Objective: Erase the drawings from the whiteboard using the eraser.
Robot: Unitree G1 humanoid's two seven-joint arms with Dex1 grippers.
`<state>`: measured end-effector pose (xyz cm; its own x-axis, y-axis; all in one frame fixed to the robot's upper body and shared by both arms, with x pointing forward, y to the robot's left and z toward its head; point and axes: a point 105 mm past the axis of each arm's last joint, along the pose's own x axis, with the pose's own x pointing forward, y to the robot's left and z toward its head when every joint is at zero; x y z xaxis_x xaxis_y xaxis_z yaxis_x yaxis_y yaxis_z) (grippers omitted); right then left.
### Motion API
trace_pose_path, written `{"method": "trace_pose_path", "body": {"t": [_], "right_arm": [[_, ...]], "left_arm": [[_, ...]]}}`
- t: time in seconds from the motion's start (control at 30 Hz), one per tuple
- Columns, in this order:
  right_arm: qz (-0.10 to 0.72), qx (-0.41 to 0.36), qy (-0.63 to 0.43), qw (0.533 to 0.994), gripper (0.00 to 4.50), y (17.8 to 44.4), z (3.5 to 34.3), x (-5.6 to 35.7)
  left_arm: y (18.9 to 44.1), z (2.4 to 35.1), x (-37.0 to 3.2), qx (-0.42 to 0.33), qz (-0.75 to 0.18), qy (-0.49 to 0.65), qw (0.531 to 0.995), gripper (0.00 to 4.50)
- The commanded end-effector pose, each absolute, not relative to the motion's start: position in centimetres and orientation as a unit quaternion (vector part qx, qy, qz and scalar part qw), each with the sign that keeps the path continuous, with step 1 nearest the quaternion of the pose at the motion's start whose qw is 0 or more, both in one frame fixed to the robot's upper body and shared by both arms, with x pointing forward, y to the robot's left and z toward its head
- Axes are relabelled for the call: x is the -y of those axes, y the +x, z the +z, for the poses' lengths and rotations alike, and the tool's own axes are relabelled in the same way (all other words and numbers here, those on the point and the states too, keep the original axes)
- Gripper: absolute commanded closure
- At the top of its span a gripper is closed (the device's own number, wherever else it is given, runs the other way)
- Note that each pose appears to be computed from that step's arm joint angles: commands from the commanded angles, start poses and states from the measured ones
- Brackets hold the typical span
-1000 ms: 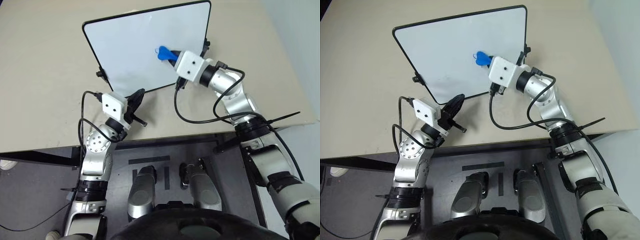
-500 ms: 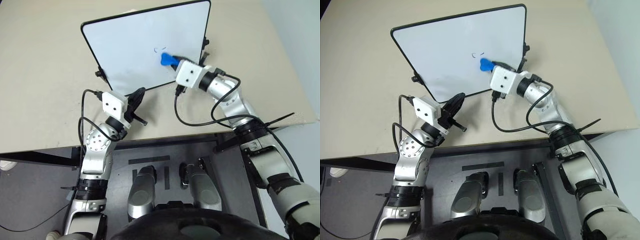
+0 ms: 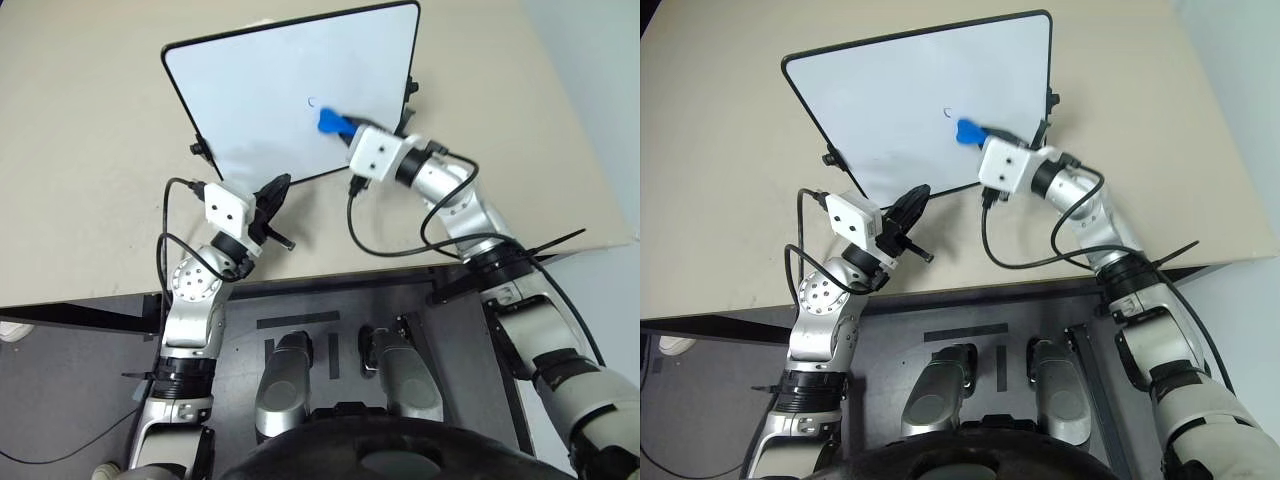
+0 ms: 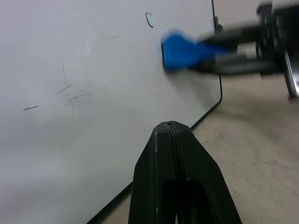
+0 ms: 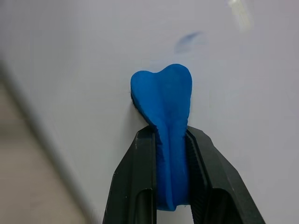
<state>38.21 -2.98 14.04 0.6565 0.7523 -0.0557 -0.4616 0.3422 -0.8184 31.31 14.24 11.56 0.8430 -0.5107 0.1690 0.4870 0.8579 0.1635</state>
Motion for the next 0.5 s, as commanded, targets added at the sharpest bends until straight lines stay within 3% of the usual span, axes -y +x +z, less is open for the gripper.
{"method": "trace_pose_path", "body": {"t": [0.03,0.33,0.5], "right_arm": [[0.363,0.195,-0.436,0.8,4.02,38.4,15.9,2.9],[0.287,0.294,-0.416,0.811,4.02,39.1,22.7,3.3],[0.311,0.278,-0.418,0.807,4.02,38.8,21.2,2.5]], "left_arm": [[31.2,12.3,-13.9,0.121,-0.264,0.062,0.955,4.5],[31.4,12.3,-13.7,0.121,-0.267,0.061,0.954,4.5],[31.4,12.3,-13.7,0.122,-0.268,0.06,0.954,4.5]]}}
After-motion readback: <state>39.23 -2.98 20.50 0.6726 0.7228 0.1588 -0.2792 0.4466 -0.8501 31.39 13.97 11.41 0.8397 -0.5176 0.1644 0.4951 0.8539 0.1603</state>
